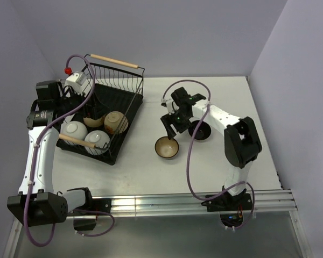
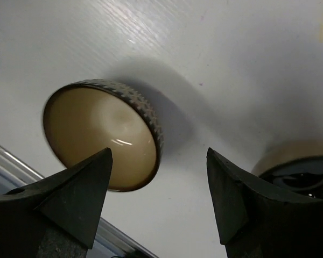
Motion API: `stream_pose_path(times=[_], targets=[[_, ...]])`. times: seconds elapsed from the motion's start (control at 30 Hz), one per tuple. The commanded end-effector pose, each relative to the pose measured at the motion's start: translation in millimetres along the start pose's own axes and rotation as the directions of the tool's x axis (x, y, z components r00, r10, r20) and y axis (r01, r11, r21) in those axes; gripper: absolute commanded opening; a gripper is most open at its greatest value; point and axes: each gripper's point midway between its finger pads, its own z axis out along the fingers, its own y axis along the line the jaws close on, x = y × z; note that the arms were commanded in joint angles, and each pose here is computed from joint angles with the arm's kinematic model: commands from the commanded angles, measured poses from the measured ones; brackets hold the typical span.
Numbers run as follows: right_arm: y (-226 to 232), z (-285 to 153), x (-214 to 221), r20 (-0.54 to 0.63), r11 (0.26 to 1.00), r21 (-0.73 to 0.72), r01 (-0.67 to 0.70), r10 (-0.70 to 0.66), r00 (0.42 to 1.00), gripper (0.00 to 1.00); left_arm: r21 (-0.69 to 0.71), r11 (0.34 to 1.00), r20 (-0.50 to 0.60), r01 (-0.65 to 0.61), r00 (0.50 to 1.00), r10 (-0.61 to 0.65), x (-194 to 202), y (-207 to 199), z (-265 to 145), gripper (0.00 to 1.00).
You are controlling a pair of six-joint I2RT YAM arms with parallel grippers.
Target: Load the bowls into the dish rack
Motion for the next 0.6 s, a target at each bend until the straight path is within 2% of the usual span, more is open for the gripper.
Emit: stream_pose_path(times=[0.0,0.2,0.4,0.57], targets=[[-11.0,8.3,-15.2,0.005,0.996,0.063,0.061,-0.061,0.998,0.77,0.009,1.000,0.035,-0.024,0.999,0.024,-7.9,-9.2,-7.9,0.99],[-11.9,33.6,-5.0,-0.055,0.993,0.064,0.102,-0.099,0.994,0.72,0.022,1.000,0.009,-0.020,1.000,0.020,-1.5,-5.2,-2.5,0.99],[-3.7,50.6,6.7,-0.069,0.994,0.013,0.108,-0.107,0.992,0.61,0.006,1.000,0.014,-0.004,1.000,0.004,2.3,1.9,3.2,0.98],[0.0,57.3,11.9,-0.072,0.995,-0.014,0.101,-0.102,0.992,0.48,0.005,1.000,0.044,-0.011,0.999,0.011,-0.3,2.4,4.5,0.96]])
